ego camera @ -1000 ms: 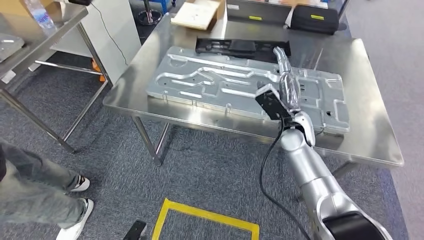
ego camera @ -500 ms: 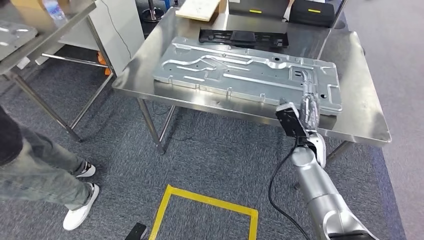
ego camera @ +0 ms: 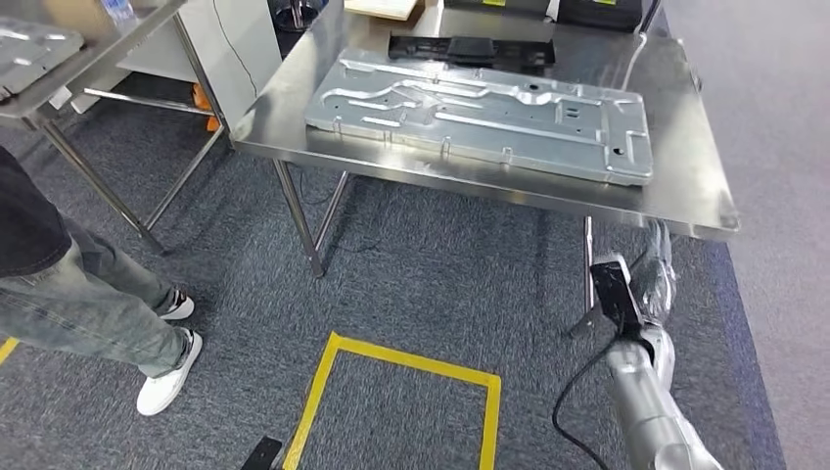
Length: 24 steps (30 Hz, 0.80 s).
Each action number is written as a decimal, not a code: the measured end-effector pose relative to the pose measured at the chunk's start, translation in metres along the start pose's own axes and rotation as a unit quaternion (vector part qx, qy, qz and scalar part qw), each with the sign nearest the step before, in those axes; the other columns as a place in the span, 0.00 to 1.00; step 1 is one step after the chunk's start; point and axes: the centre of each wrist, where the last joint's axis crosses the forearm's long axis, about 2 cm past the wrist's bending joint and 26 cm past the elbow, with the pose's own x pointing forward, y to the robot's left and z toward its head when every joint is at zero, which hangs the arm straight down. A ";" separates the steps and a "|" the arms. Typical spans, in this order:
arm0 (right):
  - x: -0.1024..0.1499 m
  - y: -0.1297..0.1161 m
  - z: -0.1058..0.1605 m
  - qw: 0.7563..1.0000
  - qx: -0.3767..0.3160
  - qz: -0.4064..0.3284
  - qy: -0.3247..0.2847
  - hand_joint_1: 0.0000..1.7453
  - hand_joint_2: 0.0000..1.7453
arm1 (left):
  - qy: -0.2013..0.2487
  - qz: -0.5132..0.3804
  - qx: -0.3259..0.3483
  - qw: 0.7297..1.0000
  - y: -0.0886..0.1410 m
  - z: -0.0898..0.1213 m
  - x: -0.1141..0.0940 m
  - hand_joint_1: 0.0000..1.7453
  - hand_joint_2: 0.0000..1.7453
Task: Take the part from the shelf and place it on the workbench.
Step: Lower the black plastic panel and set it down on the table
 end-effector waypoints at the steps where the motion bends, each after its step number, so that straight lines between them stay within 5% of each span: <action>1: -0.012 -0.001 0.008 1.000 -0.002 0.005 0.024 0.00 0.00 | 0.001 0.000 0.001 1.000 0.001 0.001 -0.001 0.00 0.00; 11: -0.095 -0.013 0.106 0.967 0.011 0.038 0.252 0.00 0.00 | 0.006 0.000 0.006 1.000 0.004 0.003 -0.006 0.00 0.00; 18: -0.117 -0.020 0.149 0.940 0.028 0.048 0.336 0.00 0.00 | 0.004 0.000 0.008 1.000 0.005 0.004 -0.006 0.00 0.00; 24: -0.134 -0.022 0.216 0.884 0.073 0.015 0.461 0.00 0.00 | 0.007 -0.003 0.013 1.000 0.006 0.007 -0.012 0.00 0.00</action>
